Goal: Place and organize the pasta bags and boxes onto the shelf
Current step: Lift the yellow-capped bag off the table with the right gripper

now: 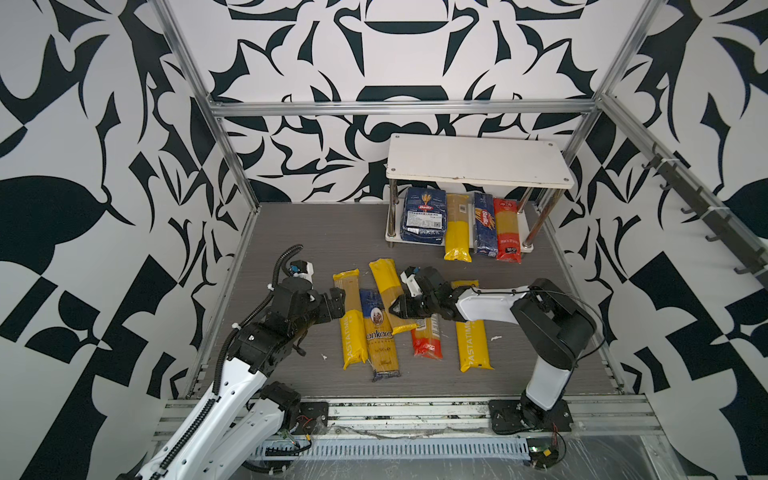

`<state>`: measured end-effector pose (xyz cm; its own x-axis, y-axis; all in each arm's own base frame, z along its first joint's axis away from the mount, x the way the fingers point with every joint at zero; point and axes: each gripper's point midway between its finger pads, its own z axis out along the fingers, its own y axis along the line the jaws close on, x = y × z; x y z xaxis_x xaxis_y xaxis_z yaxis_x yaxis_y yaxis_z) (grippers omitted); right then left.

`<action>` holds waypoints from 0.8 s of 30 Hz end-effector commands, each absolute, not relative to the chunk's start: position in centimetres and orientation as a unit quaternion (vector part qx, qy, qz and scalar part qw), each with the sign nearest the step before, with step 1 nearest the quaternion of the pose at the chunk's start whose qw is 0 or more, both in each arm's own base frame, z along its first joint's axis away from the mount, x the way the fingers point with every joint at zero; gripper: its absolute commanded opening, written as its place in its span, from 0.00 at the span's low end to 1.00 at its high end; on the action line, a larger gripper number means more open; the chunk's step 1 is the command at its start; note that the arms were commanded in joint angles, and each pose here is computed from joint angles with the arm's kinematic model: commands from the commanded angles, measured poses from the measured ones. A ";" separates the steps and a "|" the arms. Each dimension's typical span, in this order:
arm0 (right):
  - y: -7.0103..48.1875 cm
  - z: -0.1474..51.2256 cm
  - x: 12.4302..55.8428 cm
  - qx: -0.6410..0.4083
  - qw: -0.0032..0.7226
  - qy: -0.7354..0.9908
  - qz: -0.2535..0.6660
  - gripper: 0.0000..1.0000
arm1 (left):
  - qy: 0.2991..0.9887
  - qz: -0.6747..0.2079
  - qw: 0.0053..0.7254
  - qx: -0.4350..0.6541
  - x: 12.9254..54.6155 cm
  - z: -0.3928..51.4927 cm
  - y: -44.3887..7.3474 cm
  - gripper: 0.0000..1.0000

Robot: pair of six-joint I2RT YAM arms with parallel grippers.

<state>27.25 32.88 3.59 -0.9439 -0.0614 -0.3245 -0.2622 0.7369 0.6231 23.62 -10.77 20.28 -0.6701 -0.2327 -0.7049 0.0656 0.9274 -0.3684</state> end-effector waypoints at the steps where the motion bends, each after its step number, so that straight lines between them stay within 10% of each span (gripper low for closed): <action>1: 31.3 3.2 24.3 -0.093 0.096 0.934 0.331 0.29 | 0.892 -0.183 0.409 -0.055 23.6 21.3 -10.4 0.99; 24: 30.4 23.2 21.7 -0.147 0.204 0.868 0.428 0.25 | 0.878 -0.186 0.438 -0.043 24.4 24.8 -10.6 0.99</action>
<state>20.77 28.34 14.72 -0.9531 -0.0965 -0.2868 -0.2630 0.7327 0.6277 24.21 -10.91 23.68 -0.6298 -0.2434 -0.7376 0.0852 0.9222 -0.3771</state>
